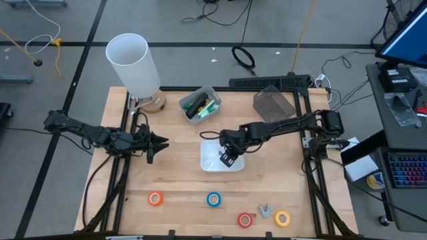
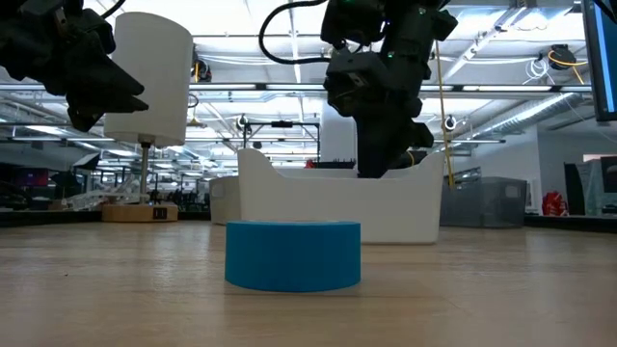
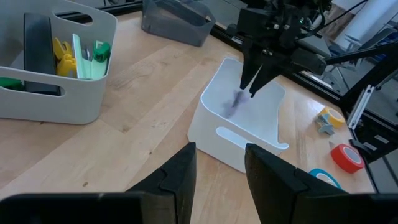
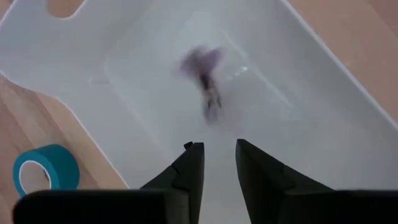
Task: Pick and place Stapler, Stapler remover, tape
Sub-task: Put the gray staple remover into the white bin
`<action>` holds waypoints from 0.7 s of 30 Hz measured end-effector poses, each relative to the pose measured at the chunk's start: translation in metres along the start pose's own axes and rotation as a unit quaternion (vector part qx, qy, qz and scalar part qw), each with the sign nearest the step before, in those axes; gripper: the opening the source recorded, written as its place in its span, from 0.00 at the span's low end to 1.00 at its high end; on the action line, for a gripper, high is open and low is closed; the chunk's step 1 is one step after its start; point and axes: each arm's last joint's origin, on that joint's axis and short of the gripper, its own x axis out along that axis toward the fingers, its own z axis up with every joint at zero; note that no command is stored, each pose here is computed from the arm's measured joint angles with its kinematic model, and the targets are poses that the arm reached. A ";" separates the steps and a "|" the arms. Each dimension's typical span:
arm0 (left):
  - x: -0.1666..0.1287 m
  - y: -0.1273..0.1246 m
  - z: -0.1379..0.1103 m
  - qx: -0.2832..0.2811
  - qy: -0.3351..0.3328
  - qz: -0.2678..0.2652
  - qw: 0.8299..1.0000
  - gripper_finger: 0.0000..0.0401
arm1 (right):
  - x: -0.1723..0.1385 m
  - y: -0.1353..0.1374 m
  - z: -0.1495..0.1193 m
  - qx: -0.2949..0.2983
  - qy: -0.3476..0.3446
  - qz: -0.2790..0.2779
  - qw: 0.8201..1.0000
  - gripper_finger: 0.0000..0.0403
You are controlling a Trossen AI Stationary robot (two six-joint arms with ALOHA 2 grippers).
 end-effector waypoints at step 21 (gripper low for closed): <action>0.000 0.000 0.000 0.021 0.002 -0.001 1.000 0.34 | -0.083 0.046 -0.056 0.115 0.042 0.152 0.981 0.22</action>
